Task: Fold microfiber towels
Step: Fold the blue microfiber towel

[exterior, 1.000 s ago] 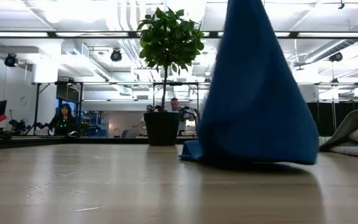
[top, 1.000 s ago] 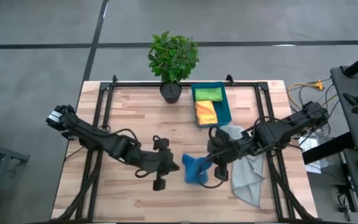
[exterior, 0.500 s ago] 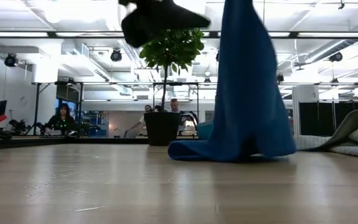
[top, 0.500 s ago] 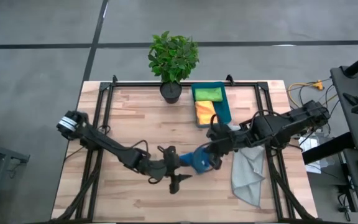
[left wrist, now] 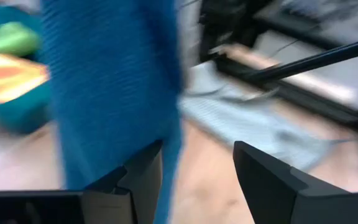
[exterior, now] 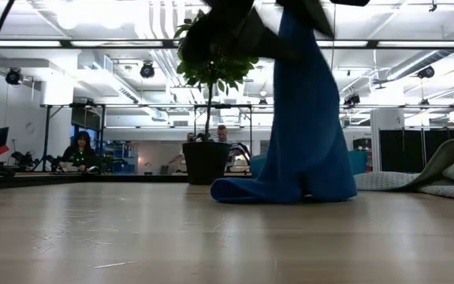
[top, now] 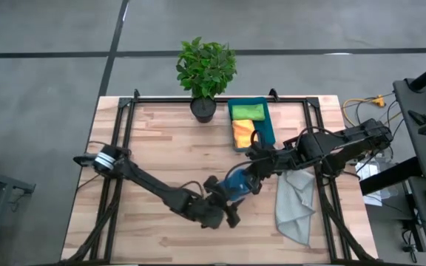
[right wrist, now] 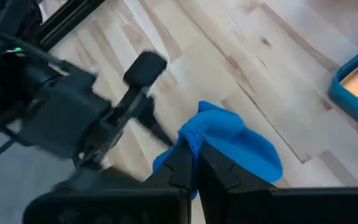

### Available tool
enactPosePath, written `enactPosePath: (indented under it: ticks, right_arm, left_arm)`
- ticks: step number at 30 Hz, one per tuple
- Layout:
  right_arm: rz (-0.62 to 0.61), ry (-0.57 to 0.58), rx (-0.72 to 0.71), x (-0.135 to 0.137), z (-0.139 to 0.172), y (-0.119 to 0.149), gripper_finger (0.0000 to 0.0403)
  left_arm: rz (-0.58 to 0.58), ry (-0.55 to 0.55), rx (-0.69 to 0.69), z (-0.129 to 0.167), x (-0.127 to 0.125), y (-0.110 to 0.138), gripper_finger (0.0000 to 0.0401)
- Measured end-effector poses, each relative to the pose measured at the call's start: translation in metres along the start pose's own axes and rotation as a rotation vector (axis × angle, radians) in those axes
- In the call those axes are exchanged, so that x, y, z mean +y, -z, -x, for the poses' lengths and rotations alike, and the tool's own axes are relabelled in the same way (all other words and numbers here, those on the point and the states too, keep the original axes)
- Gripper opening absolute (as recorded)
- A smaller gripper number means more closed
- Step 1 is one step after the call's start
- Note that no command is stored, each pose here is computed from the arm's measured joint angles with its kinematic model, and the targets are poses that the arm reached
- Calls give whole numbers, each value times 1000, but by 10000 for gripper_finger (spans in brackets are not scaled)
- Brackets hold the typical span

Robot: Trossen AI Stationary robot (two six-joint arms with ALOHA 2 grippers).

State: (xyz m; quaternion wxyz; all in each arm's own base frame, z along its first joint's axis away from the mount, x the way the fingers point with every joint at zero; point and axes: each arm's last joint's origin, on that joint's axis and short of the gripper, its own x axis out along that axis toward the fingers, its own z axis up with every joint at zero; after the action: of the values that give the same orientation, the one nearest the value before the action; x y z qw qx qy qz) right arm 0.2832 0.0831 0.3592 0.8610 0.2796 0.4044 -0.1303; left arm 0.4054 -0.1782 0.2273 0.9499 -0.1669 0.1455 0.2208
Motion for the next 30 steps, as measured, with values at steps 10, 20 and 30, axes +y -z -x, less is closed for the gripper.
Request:
enactPosePath:
  ticks: [10,20,30]
  right_arm:
    - [35,-37,1,2,10,3,9]
    - [59,-73,-11,4,23,7,9]
    - [98,-107,-8,0,46,16,9]
  left_arm:
    - [47,-144,68,-23,7,3,175]
    - [89,-194,-25,-32,14,-6,175]
    - [-58,-335,53,-31,37,-3,175]
